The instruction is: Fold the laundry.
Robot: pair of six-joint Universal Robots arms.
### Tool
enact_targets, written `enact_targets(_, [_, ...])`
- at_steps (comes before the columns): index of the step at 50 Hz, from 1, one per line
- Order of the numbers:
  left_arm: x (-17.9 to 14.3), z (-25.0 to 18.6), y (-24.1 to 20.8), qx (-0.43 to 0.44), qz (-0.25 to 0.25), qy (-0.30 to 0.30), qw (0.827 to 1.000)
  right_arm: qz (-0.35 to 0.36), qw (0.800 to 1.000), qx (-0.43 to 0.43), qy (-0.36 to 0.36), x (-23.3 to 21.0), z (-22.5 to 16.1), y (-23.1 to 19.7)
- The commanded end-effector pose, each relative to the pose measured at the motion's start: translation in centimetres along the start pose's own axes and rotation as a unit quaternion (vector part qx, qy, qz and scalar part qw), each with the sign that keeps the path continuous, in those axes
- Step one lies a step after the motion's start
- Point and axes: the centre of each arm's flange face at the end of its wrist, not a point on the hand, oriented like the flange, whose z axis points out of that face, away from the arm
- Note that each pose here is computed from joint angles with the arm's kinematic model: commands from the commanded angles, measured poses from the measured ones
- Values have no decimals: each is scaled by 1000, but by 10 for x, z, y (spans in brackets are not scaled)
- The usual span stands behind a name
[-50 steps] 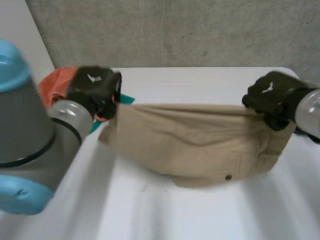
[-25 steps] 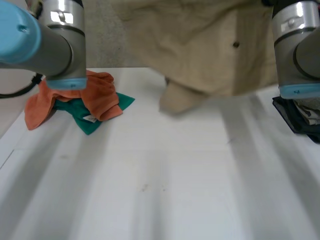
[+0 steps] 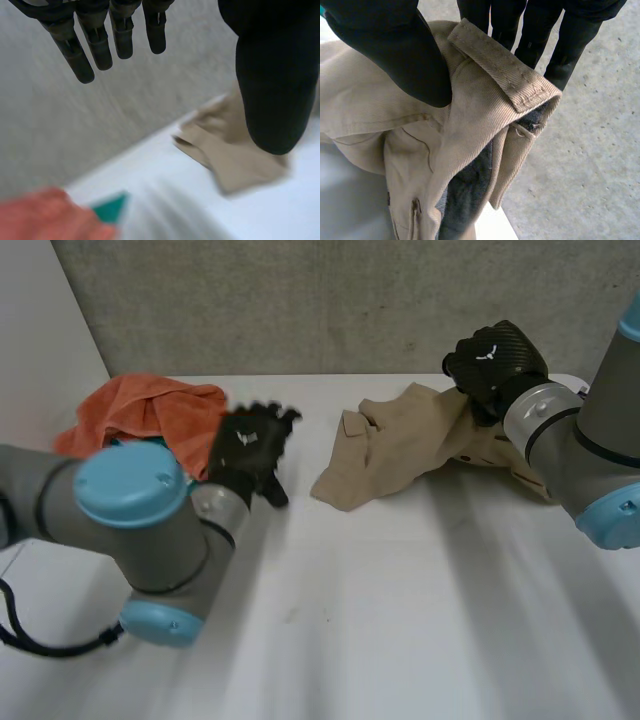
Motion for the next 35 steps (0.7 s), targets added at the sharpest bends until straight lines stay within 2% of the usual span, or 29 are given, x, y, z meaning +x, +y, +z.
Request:
enact_targets(1, [9, -13, 25, -81, -128, -2, 988, 5, 1000, 24, -17, -3, -25, -37])
enact_targets(11, [19, -8, 35, -93, -147, 6, 985, 69, 994, 64, -46, -2, -78, -88])
enact_targets(20, [20, 5, 44, -91, -146, -7, 985, 95, 991, 93, -33, 14, -112, -108])
enact_targets(25, [8, 5, 38, -68, -144, -49, 986, 85, 992, 82, -33, 16, -115, -102])
enact_targets(30, [-28, -12, -21, -3, -150, -80, 985, 54, 998, 22, -8, 35, -101, -71])
enact_targets(32, [-35, -19, -35, 12, -149, -82, 985, 33, 999, -6, -8, 40, -94, -57])
enact_targets(35, [-31, -42, -62, 29, -118, -40, 992, 6, 999, -41, -31, 35, -82, -35])
